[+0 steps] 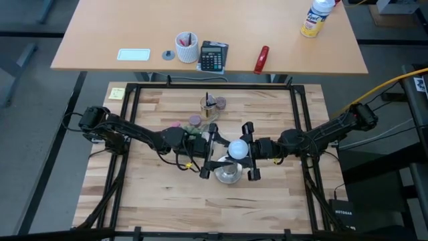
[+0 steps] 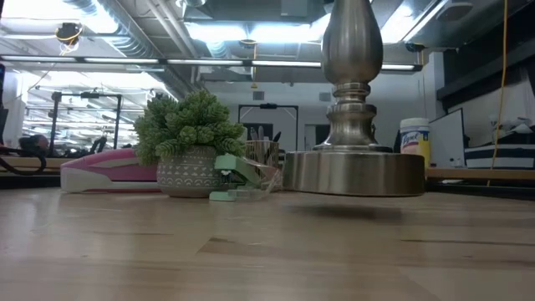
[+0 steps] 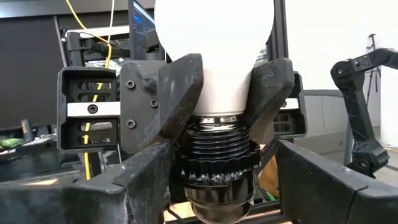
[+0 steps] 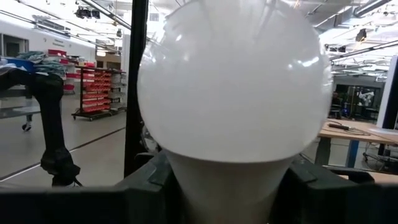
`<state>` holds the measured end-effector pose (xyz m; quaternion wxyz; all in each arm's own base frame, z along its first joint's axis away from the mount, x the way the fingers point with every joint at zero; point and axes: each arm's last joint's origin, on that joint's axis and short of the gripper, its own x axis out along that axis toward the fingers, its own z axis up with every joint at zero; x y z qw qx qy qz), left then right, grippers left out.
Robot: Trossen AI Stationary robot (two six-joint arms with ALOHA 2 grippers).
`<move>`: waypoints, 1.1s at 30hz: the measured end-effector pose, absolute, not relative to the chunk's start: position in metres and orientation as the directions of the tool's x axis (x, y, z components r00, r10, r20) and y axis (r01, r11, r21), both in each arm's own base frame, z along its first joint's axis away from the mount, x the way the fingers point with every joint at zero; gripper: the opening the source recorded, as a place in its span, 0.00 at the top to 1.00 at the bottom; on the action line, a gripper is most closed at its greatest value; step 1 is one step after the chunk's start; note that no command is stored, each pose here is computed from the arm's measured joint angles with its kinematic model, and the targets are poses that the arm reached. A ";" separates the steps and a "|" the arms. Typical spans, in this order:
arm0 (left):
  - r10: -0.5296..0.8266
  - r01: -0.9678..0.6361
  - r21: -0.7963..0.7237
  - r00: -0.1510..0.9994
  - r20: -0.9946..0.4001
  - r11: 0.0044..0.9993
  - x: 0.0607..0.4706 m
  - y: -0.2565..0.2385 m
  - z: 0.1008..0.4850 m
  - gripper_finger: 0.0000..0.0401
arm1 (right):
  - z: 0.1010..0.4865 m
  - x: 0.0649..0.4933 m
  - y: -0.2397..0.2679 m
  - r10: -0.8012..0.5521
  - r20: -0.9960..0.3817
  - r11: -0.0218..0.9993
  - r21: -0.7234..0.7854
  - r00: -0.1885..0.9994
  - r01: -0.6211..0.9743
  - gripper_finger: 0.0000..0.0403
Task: Screw lightbulb
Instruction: Remove the lightbulb from the lamp
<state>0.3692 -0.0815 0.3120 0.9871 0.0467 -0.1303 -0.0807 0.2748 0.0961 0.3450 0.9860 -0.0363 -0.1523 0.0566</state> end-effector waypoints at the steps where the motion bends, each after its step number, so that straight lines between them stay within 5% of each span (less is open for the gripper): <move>1: -0.171 0.147 0.113 0.953 0.249 0.983 0.369 -0.082 0.312 0.31 | 0.345 0.275 0.096 0.123 0.297 0.991 -0.088 0.947 -0.101 0.60; 26: -0.118 0.101 0.074 0.954 0.276 0.992 0.369 -0.080 0.314 0.31 | 0.344 0.279 0.097 0.125 0.326 0.991 -0.086 0.937 -0.102 0.60; 33: -0.119 0.101 0.079 0.958 0.261 0.992 0.369 -0.080 0.313 0.42 | 0.344 0.286 0.097 0.119 0.324 0.991 -0.095 0.939 -0.093 0.60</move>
